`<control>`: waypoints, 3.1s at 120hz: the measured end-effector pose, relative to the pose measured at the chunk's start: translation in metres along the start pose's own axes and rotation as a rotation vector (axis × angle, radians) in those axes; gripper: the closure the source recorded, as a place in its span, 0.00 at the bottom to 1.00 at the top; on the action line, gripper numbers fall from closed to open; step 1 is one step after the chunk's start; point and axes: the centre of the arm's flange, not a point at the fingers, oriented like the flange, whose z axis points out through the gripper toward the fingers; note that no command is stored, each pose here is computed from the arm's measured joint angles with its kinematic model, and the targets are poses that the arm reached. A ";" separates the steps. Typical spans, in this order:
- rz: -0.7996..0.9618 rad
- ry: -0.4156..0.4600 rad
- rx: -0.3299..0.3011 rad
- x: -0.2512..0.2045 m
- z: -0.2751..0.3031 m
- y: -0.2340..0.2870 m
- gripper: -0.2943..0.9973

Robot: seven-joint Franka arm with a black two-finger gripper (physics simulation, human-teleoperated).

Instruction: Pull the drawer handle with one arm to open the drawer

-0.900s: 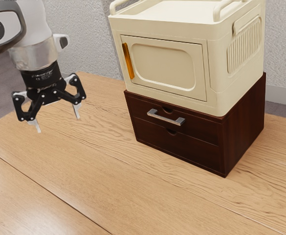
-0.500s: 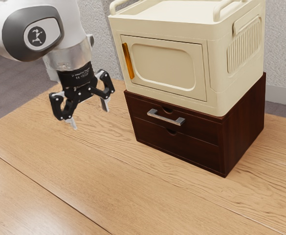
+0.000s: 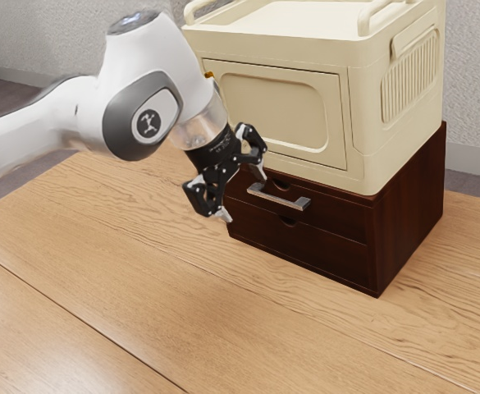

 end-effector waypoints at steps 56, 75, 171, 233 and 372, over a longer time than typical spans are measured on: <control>-0.064 -0.009 -0.068 -0.003 0.029 0.000 0.23; -0.086 -0.004 -0.079 0.007 0.034 0.002 0.23; -0.110 -0.010 -0.064 0.009 0.057 0.003 0.53; -0.114 -0.008 -0.052 0.008 0.061 -0.014 0.64; -0.110 -0.004 -0.051 -0.004 0.032 -0.084 0.59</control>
